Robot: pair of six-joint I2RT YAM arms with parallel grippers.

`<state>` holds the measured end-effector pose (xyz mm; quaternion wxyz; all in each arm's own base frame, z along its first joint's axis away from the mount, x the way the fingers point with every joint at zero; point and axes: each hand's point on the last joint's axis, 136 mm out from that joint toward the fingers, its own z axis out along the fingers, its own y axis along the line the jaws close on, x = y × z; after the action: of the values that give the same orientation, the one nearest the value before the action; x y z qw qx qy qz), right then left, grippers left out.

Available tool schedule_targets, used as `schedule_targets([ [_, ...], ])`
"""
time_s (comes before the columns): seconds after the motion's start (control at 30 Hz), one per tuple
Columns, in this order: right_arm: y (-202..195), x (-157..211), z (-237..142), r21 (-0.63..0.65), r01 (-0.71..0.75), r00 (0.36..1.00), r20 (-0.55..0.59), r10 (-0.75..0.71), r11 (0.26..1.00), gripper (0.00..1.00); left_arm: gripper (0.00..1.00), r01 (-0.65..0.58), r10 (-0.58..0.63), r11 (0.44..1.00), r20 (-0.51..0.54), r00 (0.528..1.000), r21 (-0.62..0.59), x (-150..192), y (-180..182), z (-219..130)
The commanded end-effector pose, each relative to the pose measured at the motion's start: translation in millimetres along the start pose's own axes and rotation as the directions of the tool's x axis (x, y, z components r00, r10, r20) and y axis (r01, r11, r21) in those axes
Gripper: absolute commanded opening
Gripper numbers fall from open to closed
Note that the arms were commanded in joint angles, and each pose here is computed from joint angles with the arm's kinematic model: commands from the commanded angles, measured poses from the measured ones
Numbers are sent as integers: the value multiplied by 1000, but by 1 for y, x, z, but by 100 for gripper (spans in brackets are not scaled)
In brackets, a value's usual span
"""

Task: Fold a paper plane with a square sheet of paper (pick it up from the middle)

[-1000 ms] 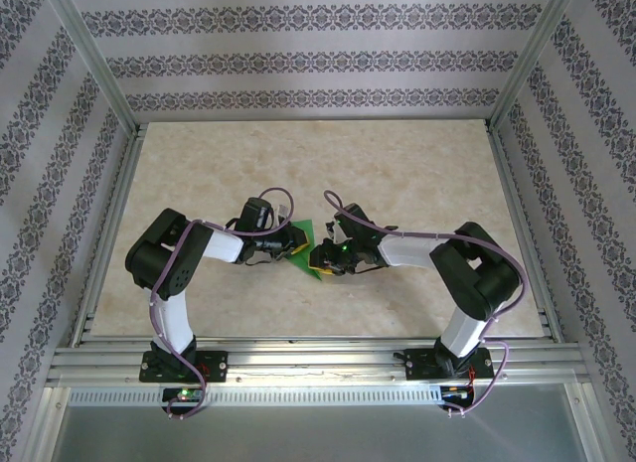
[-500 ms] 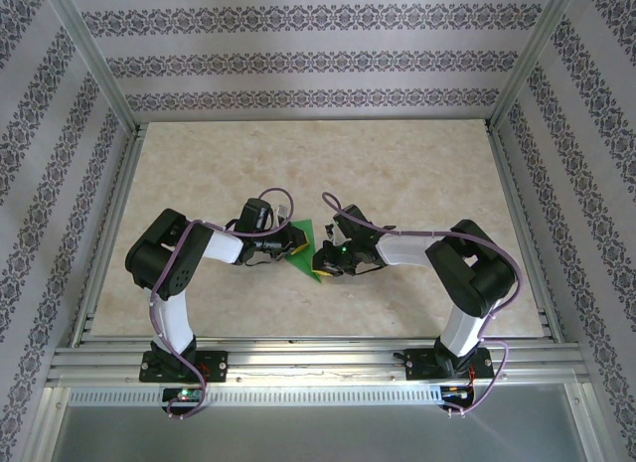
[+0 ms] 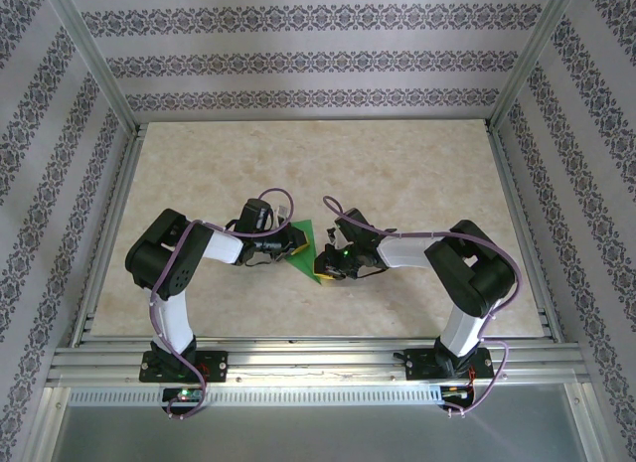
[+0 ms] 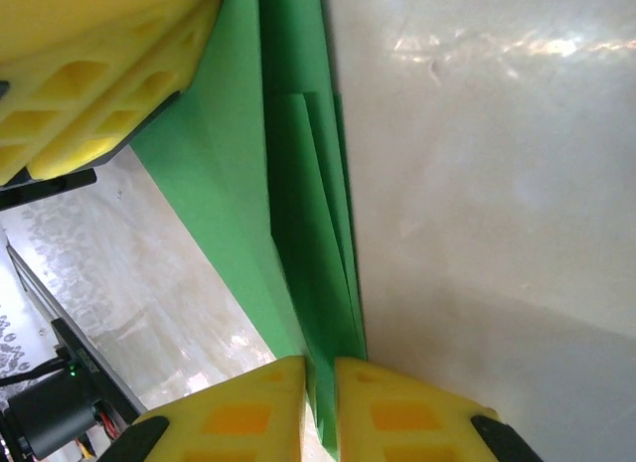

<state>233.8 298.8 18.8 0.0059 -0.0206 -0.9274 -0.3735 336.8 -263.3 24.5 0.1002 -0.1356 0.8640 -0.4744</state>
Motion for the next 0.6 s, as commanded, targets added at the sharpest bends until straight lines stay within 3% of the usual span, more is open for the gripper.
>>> schedule_targets([
  [0.0, -5, 6, 1, 4, 5, 1000, -25, -4, 1000, 15, 10, 65, -68, 994, -30, 997, -89, 18, 32, 4],
  [0.37, -23, 16, 4, 56, -5, 998, -60, 8, 998, 17, 10, 60, -63, 994, -33, 997, -86, 18, 32, 4],
  [0.57, -29, 18, 4, 75, -7, 998, -62, 11, 997, 7, 10, 65, -68, 995, -27, 997, -79, 19, 32, 4],
])
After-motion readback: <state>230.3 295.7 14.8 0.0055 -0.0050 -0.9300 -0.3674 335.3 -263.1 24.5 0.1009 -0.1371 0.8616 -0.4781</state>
